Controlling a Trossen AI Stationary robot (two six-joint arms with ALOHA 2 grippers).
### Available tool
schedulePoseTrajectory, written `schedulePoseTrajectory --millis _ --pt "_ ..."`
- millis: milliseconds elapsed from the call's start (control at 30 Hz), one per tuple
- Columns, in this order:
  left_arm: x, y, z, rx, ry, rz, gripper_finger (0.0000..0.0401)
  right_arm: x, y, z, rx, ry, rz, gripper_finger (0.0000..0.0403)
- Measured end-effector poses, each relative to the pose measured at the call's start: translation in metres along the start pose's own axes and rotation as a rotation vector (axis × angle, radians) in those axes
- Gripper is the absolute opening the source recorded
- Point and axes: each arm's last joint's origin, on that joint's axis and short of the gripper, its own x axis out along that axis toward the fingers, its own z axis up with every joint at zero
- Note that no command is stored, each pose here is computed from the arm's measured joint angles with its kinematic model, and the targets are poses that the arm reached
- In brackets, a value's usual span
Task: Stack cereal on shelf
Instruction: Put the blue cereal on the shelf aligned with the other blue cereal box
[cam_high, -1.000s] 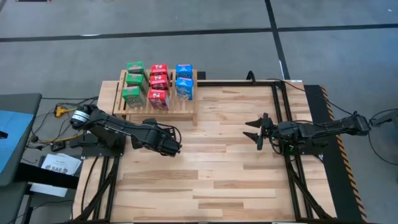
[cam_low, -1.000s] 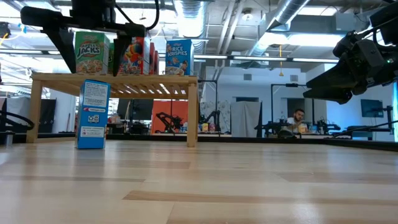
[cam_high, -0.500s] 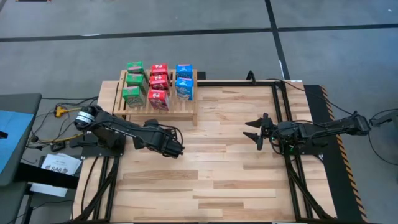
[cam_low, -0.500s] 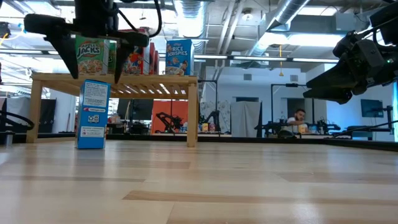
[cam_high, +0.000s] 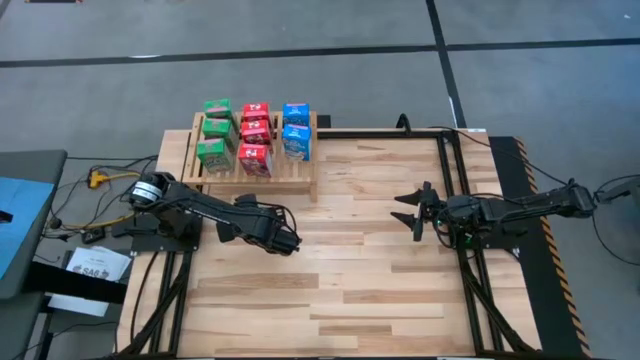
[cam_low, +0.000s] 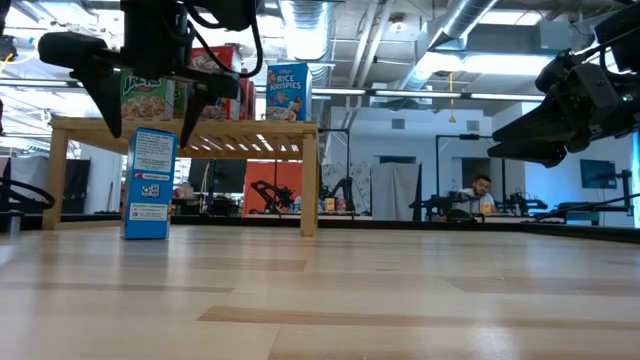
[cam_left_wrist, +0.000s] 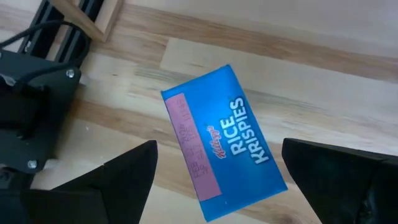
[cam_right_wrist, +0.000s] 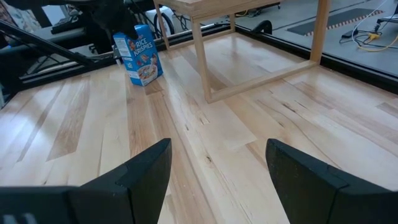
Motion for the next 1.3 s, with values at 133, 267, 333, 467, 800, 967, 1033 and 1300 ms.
schedulePoseTrajectory --millis 133,267,333,467,800,967,1033,1300 --pt "0.000 0.001 0.001 0.027 -0.015 0.008 0.0334 0.000 0.000 0.000 0.000 0.000 0.000 0.0286" --pt "0.000 0.001 0.001 0.031 -0.016 0.016 0.0334 0.000 0.000 0.000 0.000 0.000 0.000 0.0286" --pt "0.000 0.001 0.001 0.031 -0.016 0.016 0.0331 0.000 0.000 0.000 0.000 0.000 0.000 0.0286" --pt "0.000 0.001 0.001 0.014 -0.013 0.015 0.0303 0.000 0.000 0.000 0.000 0.000 0.000 0.0286" --pt "0.000 0.001 0.000 0.004 0.007 0.025 0.0194 0.000 0.000 0.000 0.000 0.000 0.000 0.0286" --pt "0.000 0.002 -0.001 0.010 0.009 0.024 0.0167 0.000 0.000 0.000 0.000 0.000 0.000 0.0286" --pt "-0.001 0.003 -0.003 0.021 0.014 0.023 0.0162 0.000 0.000 0.000 0.000 0.000 0.000 0.0286" --pt "-0.018 0.017 -0.009 0.175 0.041 -0.030 0.0160 0.000 0.000 0.000 0.000 0.001 0.000 0.0286"
